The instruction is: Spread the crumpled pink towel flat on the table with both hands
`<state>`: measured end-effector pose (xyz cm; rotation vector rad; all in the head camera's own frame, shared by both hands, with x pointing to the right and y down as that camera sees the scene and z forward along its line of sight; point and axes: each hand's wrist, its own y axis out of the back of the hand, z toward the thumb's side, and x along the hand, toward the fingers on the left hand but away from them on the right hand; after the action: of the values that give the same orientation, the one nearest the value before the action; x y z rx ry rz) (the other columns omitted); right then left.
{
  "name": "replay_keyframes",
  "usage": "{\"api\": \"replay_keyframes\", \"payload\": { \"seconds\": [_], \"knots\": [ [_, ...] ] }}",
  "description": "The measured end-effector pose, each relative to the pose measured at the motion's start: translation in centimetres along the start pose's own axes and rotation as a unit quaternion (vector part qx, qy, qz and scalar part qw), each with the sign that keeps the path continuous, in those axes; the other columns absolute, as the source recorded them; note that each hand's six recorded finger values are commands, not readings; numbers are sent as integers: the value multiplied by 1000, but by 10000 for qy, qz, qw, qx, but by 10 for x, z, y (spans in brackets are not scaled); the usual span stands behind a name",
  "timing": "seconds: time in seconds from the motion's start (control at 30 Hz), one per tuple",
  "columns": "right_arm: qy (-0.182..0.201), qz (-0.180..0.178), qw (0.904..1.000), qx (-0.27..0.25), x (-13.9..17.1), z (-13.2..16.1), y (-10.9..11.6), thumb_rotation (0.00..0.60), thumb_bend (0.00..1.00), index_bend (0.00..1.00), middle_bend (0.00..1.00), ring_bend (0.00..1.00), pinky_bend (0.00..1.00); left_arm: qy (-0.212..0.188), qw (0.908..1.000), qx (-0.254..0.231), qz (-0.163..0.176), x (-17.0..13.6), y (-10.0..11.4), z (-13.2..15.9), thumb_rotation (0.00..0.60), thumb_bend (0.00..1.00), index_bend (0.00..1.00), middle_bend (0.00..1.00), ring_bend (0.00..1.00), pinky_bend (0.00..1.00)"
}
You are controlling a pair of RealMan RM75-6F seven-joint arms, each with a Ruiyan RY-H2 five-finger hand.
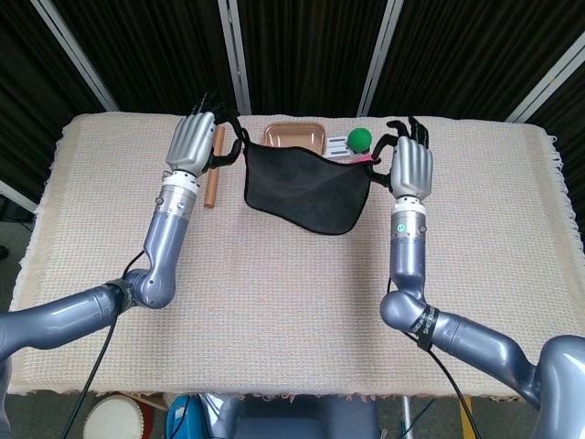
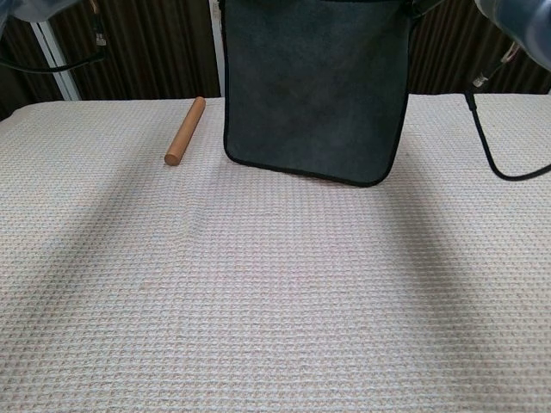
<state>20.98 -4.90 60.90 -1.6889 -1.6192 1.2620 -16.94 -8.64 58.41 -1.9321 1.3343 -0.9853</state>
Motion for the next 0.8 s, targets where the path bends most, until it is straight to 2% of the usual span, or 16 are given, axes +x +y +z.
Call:
{"api": "replay_keyframes", "payload": {
  "seconds": [0.17,0.3,0.47,0.67,0.8],
  "knots": [
    [106,-144,9998,-53,-13,7,9,600,497,765,240,46,0,-61,9999,-38,103,6,-2,2,600,502,587,293,37,111],
    [274,-309,9990,171,-18,14,21,600,496,765,240,46,0,-119,9996,-90,245,10,2,7,600,503,590,297,37,111],
    [411,-359,9983,181,-15,23,28,600,497,765,241,46,0,-153,9988,-243,393,13,6,15,600,502,590,298,37,112],
    [479,-261,9982,245,0,20,29,600,496,765,240,46,0,-179,9991,-272,258,0,-3,13,600,502,590,297,37,119],
    [399,-72,9985,360,17,3,23,600,496,765,241,46,0,-174,9992,-343,92,-17,-12,7,600,503,591,298,38,134]
  ]
}}
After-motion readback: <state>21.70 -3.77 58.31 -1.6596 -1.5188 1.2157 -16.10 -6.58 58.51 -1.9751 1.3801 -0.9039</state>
